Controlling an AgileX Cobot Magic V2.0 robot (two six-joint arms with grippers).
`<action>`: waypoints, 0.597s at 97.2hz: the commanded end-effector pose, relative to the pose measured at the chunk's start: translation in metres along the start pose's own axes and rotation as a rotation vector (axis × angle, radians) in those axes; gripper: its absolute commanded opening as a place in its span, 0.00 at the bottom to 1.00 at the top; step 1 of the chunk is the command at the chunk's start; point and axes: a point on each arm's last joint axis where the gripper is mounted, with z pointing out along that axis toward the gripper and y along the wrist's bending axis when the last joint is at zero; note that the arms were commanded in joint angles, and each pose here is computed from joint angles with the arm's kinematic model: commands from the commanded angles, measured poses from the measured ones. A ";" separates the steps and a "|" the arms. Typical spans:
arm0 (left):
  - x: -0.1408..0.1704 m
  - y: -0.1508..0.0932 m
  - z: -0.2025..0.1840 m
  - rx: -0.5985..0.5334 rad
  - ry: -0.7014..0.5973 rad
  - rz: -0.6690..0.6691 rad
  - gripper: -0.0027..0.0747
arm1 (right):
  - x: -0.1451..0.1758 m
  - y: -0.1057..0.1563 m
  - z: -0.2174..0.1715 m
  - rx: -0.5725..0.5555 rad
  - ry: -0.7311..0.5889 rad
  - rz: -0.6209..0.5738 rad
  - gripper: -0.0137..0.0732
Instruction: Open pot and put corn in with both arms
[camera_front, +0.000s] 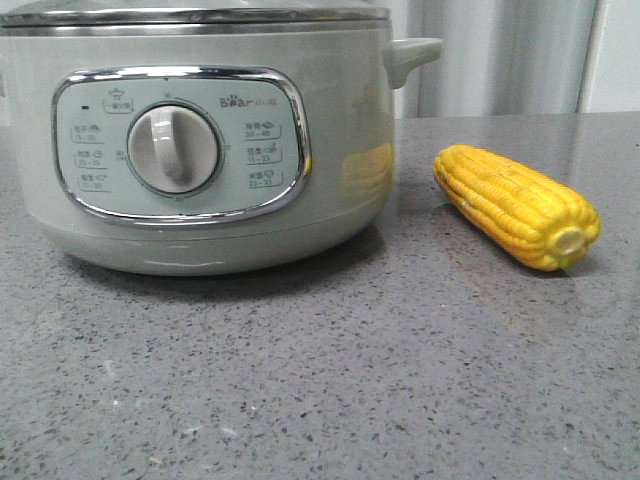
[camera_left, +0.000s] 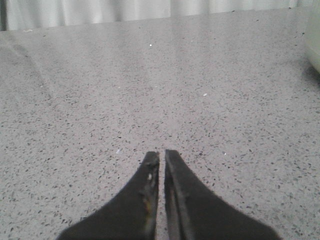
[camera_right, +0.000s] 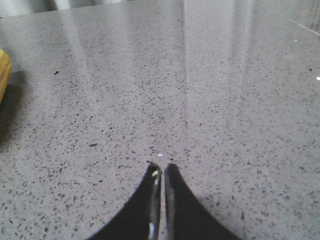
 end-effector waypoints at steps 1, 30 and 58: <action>-0.007 0.000 -0.002 -0.006 -0.113 0.002 0.01 | 0.002 0.000 0.000 0.002 -0.047 -0.004 0.08; -0.013 0.000 -0.003 -0.006 -0.173 -0.006 0.01 | -0.003 0.000 0.000 -0.002 -0.105 -0.004 0.08; -0.033 0.001 -0.009 -0.010 -0.370 -0.029 0.01 | -0.027 0.002 -0.006 -0.023 -0.363 -0.005 0.08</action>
